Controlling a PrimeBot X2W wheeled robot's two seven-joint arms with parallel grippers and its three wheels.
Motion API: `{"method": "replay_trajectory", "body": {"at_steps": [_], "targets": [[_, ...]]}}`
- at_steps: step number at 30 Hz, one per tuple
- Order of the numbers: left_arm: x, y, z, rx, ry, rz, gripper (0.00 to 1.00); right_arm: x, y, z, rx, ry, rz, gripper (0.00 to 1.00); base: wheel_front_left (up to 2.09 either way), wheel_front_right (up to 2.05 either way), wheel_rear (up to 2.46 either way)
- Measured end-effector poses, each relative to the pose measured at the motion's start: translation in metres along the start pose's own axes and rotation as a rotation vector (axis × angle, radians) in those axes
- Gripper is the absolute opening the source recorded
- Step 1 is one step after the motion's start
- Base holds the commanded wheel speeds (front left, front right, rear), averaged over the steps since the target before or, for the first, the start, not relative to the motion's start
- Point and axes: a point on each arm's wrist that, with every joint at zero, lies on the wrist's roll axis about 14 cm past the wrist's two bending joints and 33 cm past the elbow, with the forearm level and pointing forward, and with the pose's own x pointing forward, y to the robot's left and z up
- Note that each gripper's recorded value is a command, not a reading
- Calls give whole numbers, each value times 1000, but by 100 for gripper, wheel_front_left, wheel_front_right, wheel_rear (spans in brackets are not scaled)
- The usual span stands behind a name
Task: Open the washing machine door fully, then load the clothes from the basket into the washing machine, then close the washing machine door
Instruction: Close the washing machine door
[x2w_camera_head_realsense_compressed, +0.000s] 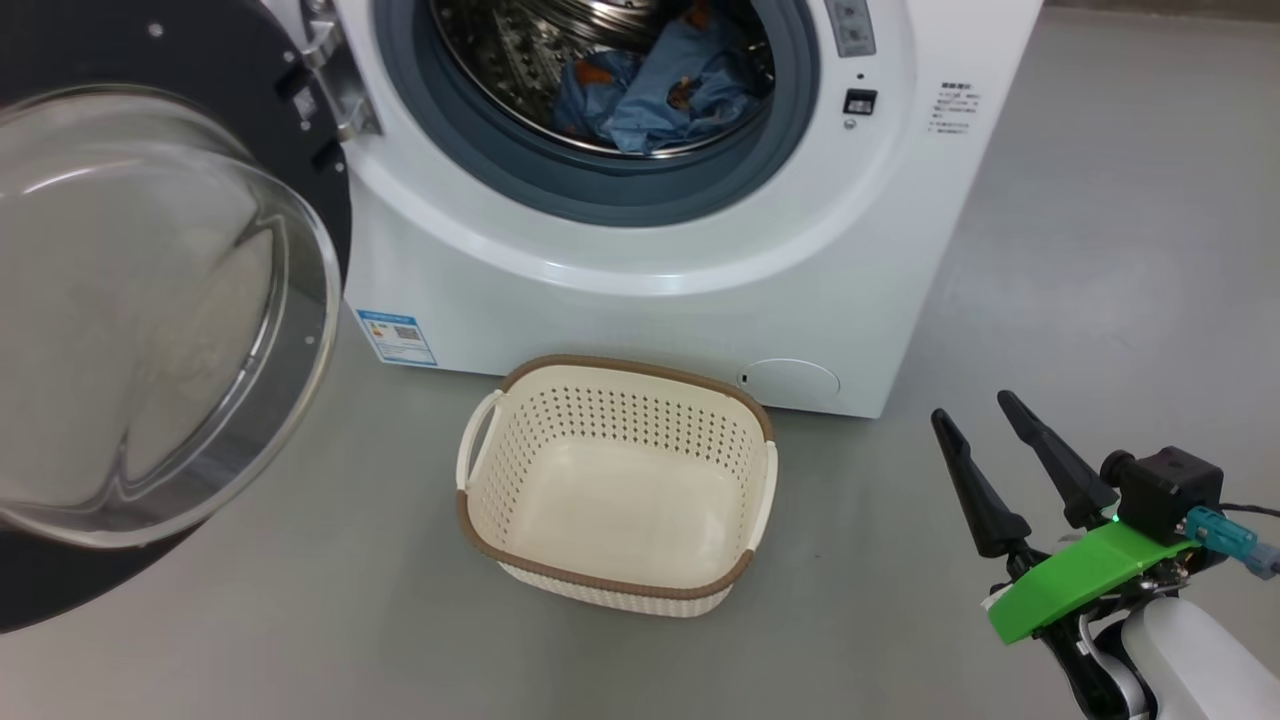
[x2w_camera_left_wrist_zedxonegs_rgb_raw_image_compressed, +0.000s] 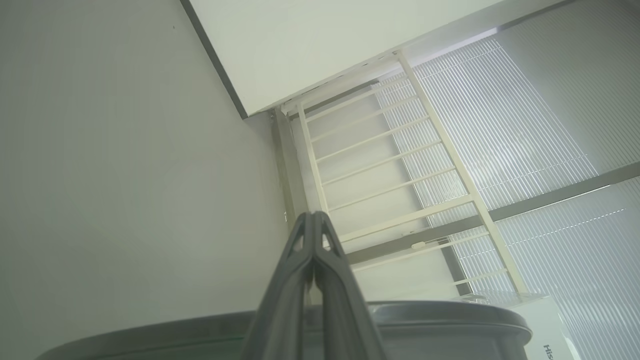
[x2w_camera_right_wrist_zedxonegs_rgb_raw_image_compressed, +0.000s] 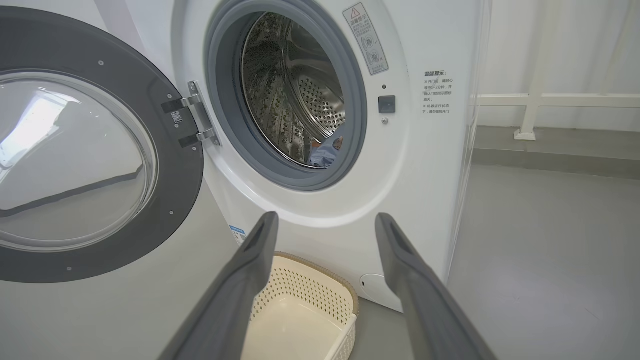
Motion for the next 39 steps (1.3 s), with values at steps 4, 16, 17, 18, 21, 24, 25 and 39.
{"method": "replay_trajectory", "body": {"at_steps": [4,16,17,18,21,24,25,39], "targets": [[7,6,-13,-23,28,28,0,-2,-9,-1,-1,4,-20,100,0,0,0],[10,21,-35,-31,137,91,0,-5,-19,-2,-10,12,-42,100,0,0,0],[9,22,-38,-30,157,92,0,-5,-19,-1,-11,10,-42,100,0,0,0],[8,21,-39,-26,180,91,0,-5,-19,0,-11,7,-43,100,0,0,0],[3,20,-42,-15,253,88,0,-5,-16,4,-12,-4,-42,100,0,0,0],[-3,18,-46,-1,326,76,0,-5,-12,7,-8,-14,-40,100,0,0,0],[-5,17,-48,2,354,73,0,-5,-10,8,-7,-16,-37,100,0,0,0],[-59,20,-90,56,737,10,0,-6,19,8,16,-22,6,100,0,0,0]]}}
